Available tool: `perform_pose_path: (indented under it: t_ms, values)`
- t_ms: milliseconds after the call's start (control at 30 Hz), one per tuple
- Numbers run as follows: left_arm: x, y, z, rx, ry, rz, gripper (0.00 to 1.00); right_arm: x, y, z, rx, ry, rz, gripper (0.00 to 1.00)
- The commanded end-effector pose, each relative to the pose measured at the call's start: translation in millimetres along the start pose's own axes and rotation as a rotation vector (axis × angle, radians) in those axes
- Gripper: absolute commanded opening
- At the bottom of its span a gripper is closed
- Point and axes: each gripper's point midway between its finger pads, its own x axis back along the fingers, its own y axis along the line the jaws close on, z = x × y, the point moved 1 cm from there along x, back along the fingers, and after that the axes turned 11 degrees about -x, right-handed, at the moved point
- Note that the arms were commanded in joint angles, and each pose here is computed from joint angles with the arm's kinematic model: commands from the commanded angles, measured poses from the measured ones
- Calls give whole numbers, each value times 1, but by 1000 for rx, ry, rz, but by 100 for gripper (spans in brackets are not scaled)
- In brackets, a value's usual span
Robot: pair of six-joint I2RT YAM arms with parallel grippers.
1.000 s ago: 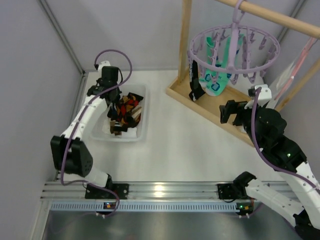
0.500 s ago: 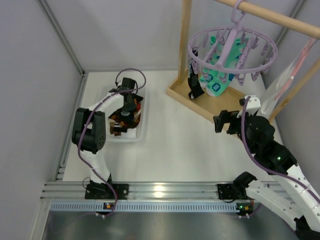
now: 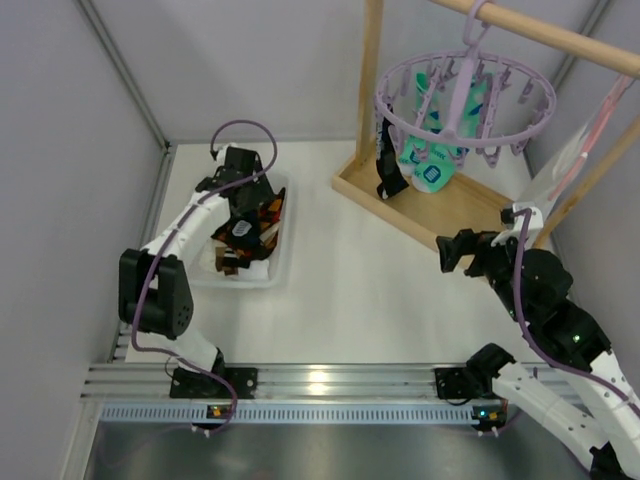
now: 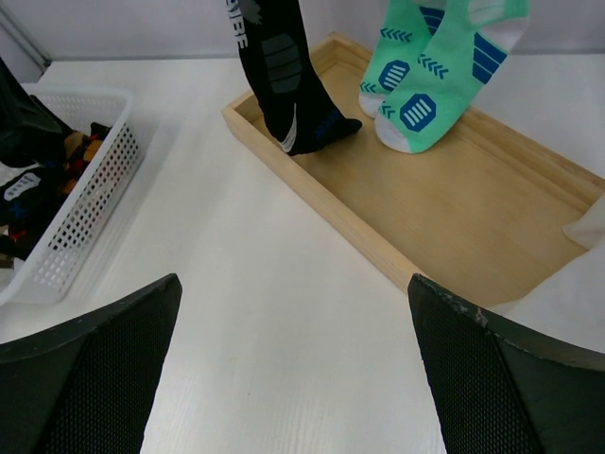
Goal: Remove the socks clipped to the hanger
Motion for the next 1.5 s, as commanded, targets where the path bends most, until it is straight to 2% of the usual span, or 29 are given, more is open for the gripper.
perform_pose_path:
  t_ms: [0,133,233,300,333,367,400,433,500,533,567,600,633,700,733,833,867,967,1067,1100,1133,1167,1200,1233,1300,1367,1400,1433,1467]
  values:
    - [37,2,-23,19,-91,39,93,7,-4,-11,-17,-34,18,99]
    - [68,-13,-42,-18,-166,112,98,11,-7,-14,-14,-47,24,99]
    - [98,-45,-55,-78,-250,197,98,14,-9,-11,-19,-49,27,99]
    - [120,-94,-42,-200,-295,361,98,16,-10,-10,-28,-59,21,99]
    - [135,-122,-50,-215,-380,477,98,18,-10,-10,-30,-62,14,100]
    - [164,-167,-33,-295,-397,728,98,21,-10,-10,-38,-75,1,100]
    - [162,-182,-12,-360,-408,827,98,23,-7,-9,-43,-75,-23,99]
    - [184,-203,-31,-350,-571,947,98,26,-4,-11,-49,-87,-49,100]
    - [180,-229,-14,-396,-602,1019,98,36,7,-16,-63,-107,-133,99]
    - [178,-240,-20,-389,-632,1031,98,39,12,-18,-65,-113,-163,99]
    - [150,-256,-6,-404,-573,1019,98,45,17,-23,-69,-133,-203,99]
    - [151,-269,-21,-396,-602,1026,98,50,25,-23,-65,-125,-257,99]
    - [120,-282,-10,-404,-557,1004,98,54,28,-26,-65,-135,-285,100]
    - [112,-301,-25,-409,-608,1013,98,63,37,-30,-67,-144,-344,99]
    - [87,-311,-13,-421,-574,997,98,66,39,-31,-70,-150,-361,99]
    - [65,-332,-21,-426,-602,1005,98,71,43,-31,-68,-150,-399,100]
    - [70,-339,-32,-423,-642,1019,98,70,44,-30,-67,-147,-399,99]
    - [56,-351,-31,-432,-652,1035,93,67,44,-26,-59,-133,-398,99]
    - [58,-360,-45,-418,-690,1039,55,62,45,-21,-52,-117,-399,100]
    - [60,-361,-50,-408,-709,1036,49,60,47,-20,-51,-115,-408,99]
    - [61,-361,-53,-404,-719,1037,39,57,47,-17,-47,-104,-404,99]
    - [64,-362,-58,-403,-735,1036,34,55,48,-16,-46,-101,-406,99]
    - [67,-363,-61,-403,-745,1037,33,54,49,-14,-45,-95,-410,99]
    - [68,-363,-65,-406,-757,1032,38,51,50,-13,-48,-88,-409,99]
    - [70,-362,-72,-397,-776,1012,54,49,50,-11,-48,-80,-410,99]
    - [68,-361,-77,-400,-794,984,35,48,54,-8,-49,-73,-433,99]
    - [68,-362,-78,-399,-798,981,33,48,54,-8,-52,-72,-434,99]
    - [67,-361,-80,-398,-801,977,37,48,55,-8,-51,-72,-435,100]
    - [64,-360,-79,-385,-792,973,64,48,55,-8,-51,-70,-438,99]
